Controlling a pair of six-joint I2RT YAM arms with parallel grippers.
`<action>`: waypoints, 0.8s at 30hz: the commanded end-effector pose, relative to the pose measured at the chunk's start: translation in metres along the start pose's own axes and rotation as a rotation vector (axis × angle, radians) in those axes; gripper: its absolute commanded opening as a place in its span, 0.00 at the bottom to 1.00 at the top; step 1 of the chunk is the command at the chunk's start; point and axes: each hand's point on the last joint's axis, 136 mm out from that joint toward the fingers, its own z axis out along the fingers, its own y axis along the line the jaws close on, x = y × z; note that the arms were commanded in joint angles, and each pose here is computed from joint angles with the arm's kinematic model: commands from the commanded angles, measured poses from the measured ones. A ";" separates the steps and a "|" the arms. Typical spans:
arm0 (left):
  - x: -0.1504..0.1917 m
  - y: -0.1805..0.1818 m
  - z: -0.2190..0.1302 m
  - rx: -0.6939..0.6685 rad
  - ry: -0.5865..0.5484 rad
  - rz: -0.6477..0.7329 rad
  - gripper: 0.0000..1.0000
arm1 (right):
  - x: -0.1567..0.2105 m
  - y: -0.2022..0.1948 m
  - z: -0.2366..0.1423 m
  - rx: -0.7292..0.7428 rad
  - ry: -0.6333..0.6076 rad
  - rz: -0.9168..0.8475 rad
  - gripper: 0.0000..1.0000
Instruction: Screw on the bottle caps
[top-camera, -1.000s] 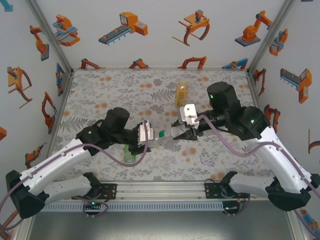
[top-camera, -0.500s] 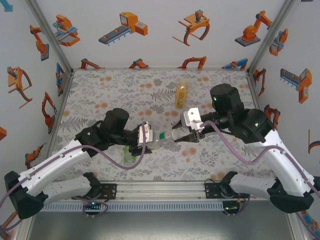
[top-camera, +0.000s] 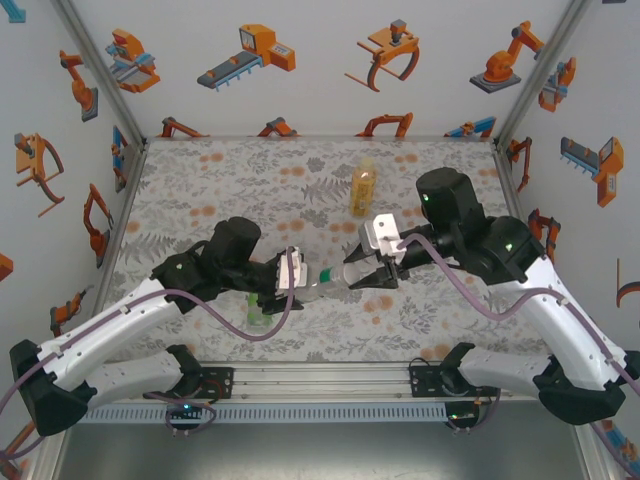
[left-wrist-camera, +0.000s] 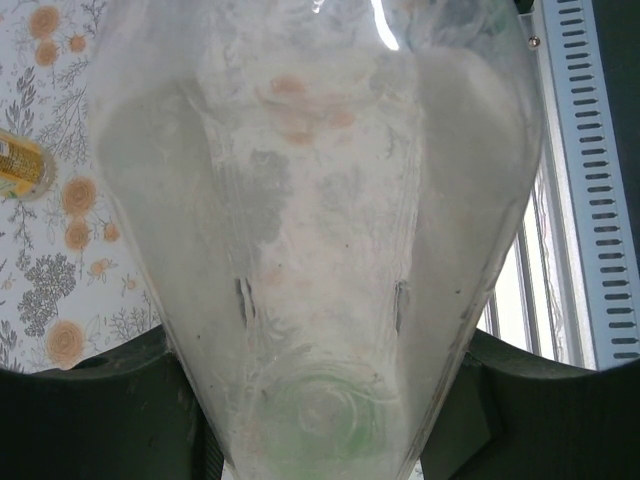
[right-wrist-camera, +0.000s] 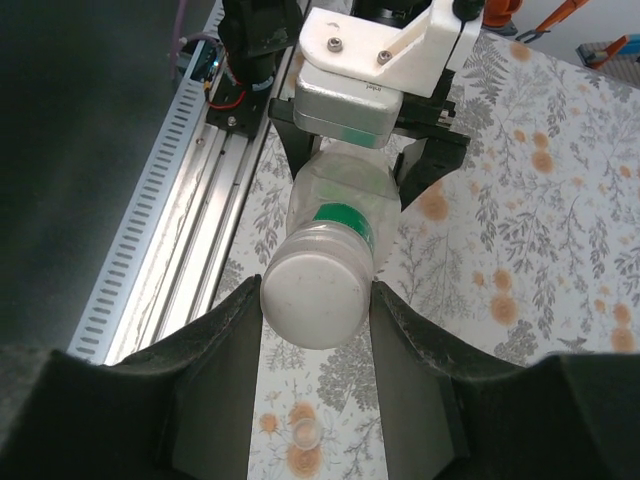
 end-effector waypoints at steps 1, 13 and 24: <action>-0.031 0.002 -0.007 0.004 -0.094 0.067 0.00 | 0.008 -0.010 0.007 0.033 0.000 0.163 0.00; -0.035 0.034 0.000 -0.155 -0.125 0.049 0.00 | 0.054 -0.072 -0.009 0.521 -0.179 1.045 0.00; -0.040 0.049 0.014 -0.164 -0.125 0.070 0.00 | 0.127 -0.051 -0.003 0.690 -0.129 2.017 0.00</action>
